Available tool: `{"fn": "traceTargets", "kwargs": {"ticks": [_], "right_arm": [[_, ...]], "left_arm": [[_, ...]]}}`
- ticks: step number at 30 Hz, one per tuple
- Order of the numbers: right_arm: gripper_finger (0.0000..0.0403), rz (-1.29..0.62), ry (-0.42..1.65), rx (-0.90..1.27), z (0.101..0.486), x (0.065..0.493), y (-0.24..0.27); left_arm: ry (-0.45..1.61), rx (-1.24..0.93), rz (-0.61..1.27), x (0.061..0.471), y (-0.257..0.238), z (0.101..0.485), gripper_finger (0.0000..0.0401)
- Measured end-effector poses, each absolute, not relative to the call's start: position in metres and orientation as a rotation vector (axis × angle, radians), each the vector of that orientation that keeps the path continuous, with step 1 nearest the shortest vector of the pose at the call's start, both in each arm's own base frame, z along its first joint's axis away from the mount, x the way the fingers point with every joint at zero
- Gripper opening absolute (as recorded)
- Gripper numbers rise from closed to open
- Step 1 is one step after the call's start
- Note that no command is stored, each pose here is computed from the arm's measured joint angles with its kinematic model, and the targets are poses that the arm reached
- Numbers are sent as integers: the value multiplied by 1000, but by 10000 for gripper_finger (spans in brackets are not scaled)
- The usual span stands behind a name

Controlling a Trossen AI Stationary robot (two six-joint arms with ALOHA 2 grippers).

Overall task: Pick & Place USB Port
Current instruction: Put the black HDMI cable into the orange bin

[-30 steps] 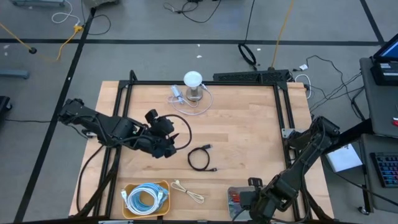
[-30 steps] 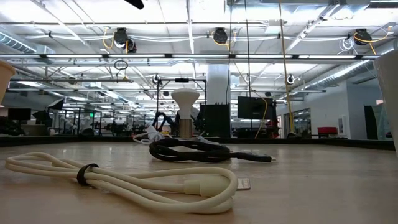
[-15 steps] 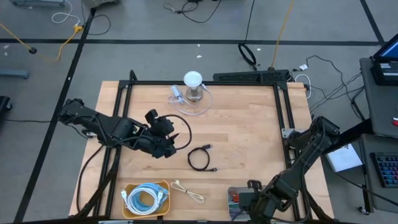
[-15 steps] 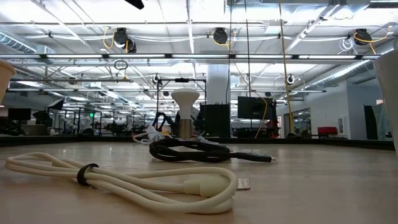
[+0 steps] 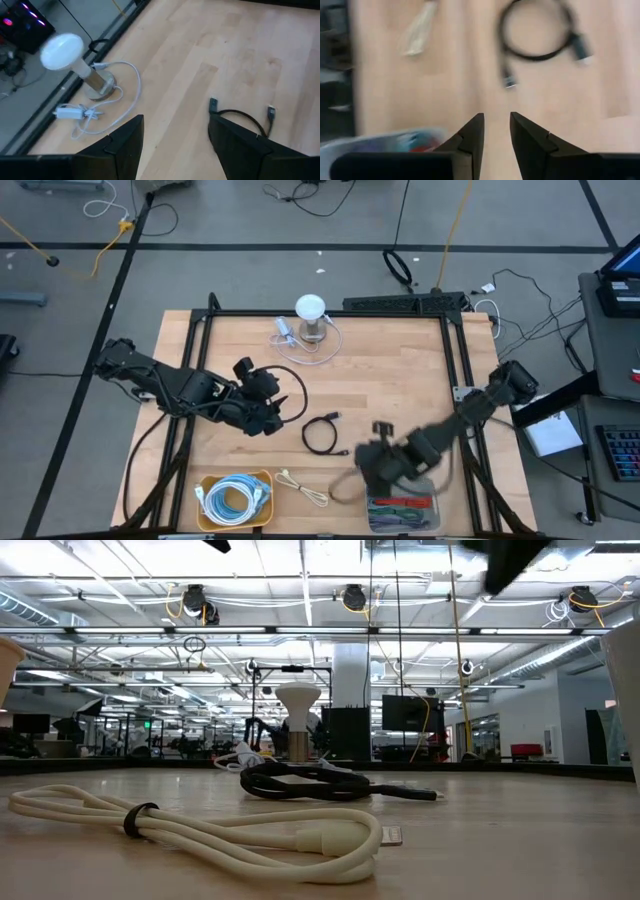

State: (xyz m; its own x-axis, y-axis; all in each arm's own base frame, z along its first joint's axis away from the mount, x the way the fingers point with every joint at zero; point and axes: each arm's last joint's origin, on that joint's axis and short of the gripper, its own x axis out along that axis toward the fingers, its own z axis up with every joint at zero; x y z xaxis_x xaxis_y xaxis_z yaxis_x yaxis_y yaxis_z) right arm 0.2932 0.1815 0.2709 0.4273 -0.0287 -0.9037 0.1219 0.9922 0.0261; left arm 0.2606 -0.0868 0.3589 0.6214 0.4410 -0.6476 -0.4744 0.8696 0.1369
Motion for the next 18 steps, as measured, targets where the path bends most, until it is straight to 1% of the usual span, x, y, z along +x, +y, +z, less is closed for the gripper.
{"fn": "traceTargets", "kwargs": {"ticks": [3,5,9,11,15,18], "right_arm": [[89,-151,1130,77,267,312,146],[89,-174,1098,98,266,325,125],[89,-50,999,163,262,347,102],[89,3,1011,155,256,348,96],[89,114,1124,197,242,339,91],[89,111,1220,206,236,321,90]], "left_arm": [[768,-131,497,261,-86,357,230],[814,-194,498,260,-85,354,230],[896,-215,562,258,-88,342,230],[924,-209,571,255,-91,340,230],[949,-214,573,255,-99,334,230],[971,-234,535,256,-106,332,230]]}}
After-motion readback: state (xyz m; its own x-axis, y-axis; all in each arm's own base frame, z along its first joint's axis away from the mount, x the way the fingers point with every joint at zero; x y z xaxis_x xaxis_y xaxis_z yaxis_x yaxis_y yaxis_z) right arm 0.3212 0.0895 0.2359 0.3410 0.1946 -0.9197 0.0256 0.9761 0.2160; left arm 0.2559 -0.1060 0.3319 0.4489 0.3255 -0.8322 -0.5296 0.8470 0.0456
